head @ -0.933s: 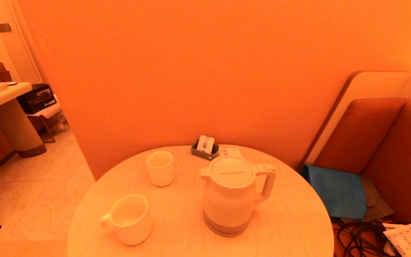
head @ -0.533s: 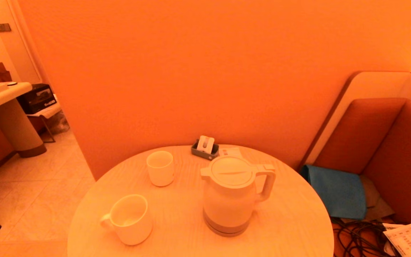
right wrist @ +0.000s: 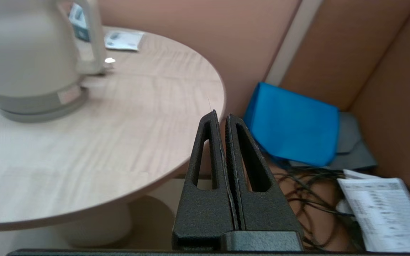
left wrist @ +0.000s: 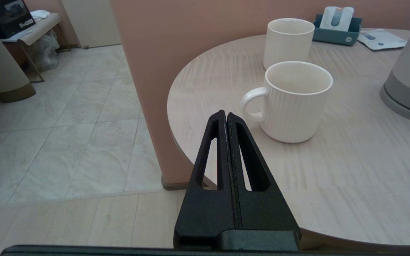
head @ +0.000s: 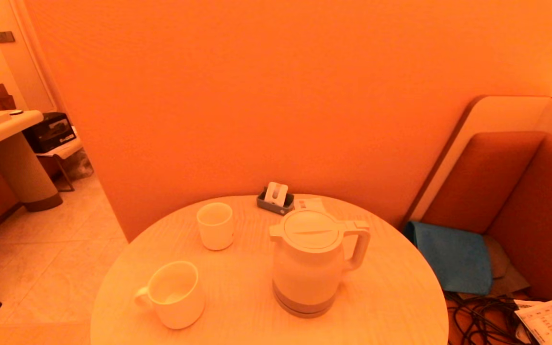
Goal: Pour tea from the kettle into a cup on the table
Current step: Pick up the kettle
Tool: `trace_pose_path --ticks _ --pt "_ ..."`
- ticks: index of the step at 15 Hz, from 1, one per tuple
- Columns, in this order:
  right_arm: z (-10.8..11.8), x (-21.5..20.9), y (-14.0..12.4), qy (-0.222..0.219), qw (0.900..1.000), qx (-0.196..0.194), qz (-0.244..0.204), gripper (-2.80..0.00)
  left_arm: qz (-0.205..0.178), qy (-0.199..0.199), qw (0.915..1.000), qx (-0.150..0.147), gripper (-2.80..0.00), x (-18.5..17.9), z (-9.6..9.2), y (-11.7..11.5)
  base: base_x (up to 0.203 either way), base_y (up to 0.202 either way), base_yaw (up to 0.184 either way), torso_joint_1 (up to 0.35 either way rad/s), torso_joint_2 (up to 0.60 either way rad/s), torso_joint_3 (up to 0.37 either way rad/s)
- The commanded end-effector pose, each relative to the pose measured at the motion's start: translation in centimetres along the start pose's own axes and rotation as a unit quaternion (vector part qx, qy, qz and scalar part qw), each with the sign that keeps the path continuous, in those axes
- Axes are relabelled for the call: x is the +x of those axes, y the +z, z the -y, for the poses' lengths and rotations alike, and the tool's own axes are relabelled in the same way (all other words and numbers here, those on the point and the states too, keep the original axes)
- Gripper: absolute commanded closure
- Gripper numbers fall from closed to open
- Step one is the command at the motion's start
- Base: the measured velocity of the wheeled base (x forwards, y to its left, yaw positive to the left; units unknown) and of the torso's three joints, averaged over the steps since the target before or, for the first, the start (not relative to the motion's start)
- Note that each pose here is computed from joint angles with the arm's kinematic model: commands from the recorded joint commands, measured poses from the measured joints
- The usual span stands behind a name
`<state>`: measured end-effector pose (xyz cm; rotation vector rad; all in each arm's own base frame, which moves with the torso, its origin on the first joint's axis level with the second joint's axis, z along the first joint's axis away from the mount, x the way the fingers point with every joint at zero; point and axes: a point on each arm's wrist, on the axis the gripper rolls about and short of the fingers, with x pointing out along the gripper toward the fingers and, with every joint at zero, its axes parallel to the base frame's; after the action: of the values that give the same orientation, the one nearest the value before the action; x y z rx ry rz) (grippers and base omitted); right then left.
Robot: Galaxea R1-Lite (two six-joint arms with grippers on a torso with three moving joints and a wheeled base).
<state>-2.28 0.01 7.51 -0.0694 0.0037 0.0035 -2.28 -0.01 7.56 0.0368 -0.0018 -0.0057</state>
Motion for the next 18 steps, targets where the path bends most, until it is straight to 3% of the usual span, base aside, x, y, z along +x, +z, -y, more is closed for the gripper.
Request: trace_pose_path --ticks 1,4,7,9,14,18 --pt "0.0 0.0 0.2 0.0 1.0 -0.011 0.002 0.0 0.0 0.0 1.0 0.0 0.0 0.0 0.0 0.0 0.0 0.0 0.0 0.0 0.0 0.0" --pt "0.4 -0.2 5.3 0.002 1.0 -0.006 0.022 0.0 0.0 0.0 1.0 0.0 0.0 0.0 0.0 0.0 0.0 0.0 0.0 0.0 0.0 0.0" --pt "0.6 2.7 10.6 0.036 0.999 0.013 -0.017 0.0 0.0 0.0 1.0 0.0 0.0 0.0 0.0 0.0 0.0 0.0 0.0 0.0 0.0 0.0" --pt "0.5 6.0 12.3 0.078 0.995 0.022 -0.051 0.0 0.0 0.001 1.0 0.0 0.0 0.0 0.0 0.0 0.0 0.0 0.0 0.0 0.0 0.0" --pt "-0.1 12.0 12.5 0.201 0.97 0.053 -0.125 0.0 0.0 0.0 1.0 0.0 0.0 0.0 0.0 0.0 0.0 0.0 0.0 0.0 0.0 0.0" --pt "-1.0 15.0 9.8 0.255 0.937 0.088 -0.223 0.0 0.0 0.0 1.0 0.0 0.0 0.0 0.0 0.0 0.0 0.0 0.0 0.0 0.0 0.0"
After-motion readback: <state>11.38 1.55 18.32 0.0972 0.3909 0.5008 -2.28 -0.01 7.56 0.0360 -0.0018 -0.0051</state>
